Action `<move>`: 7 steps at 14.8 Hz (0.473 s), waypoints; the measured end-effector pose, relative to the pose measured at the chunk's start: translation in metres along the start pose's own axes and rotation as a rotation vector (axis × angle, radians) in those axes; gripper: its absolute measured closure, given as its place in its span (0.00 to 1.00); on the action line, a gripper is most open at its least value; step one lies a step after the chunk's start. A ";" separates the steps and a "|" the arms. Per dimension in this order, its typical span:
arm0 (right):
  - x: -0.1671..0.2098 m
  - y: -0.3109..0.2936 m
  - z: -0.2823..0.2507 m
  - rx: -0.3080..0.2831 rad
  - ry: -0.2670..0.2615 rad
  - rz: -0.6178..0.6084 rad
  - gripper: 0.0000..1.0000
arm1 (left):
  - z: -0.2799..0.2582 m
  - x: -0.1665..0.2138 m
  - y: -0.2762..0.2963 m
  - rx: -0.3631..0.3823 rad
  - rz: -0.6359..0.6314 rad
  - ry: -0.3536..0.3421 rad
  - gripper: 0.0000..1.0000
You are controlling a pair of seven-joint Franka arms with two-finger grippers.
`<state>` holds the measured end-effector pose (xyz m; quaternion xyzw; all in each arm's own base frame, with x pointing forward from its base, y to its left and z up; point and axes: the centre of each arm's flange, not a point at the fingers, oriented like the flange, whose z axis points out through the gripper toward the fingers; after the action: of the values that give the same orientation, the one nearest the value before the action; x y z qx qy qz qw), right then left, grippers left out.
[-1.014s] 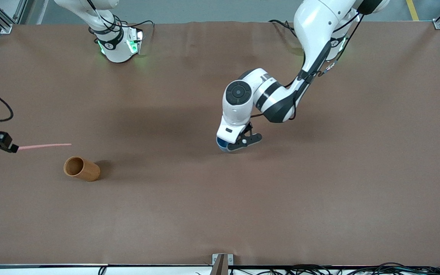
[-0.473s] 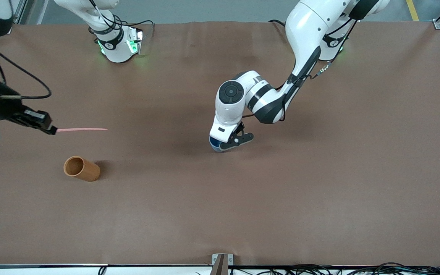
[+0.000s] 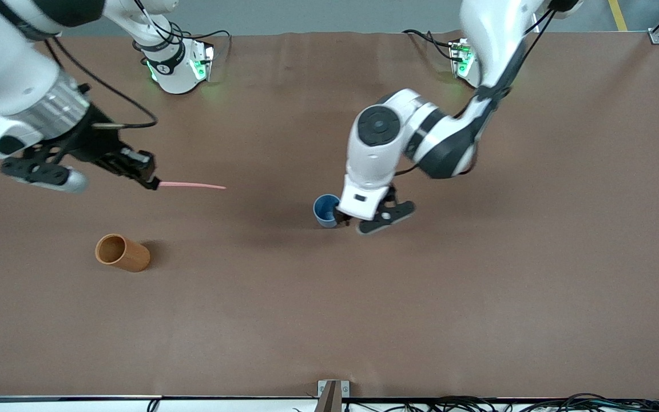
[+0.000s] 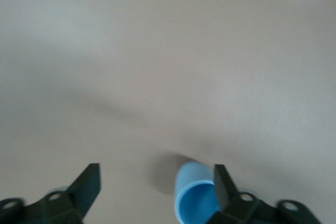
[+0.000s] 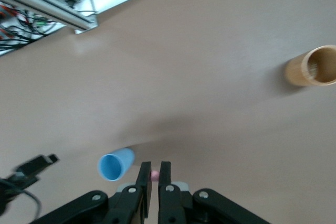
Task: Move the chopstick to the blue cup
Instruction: 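Set the cup down and withdraw the left gripper while the right gripper carries the chopstick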
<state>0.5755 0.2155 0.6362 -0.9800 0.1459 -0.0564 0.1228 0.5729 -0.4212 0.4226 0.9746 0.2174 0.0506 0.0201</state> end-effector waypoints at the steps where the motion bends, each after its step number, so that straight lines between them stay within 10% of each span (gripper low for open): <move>1: -0.011 -0.017 0.001 0.018 0.007 0.007 0.91 | -0.031 0.020 -0.019 0.007 0.000 0.015 0.00; 7: -0.141 -0.133 0.056 0.015 0.131 0.082 0.91 | -0.159 0.108 -0.144 0.064 0.074 0.067 0.00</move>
<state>0.4862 0.3938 0.6063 -0.9665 0.1933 -0.1163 0.1224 0.5926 -0.2426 0.5815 0.9799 0.1831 0.0768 -0.0205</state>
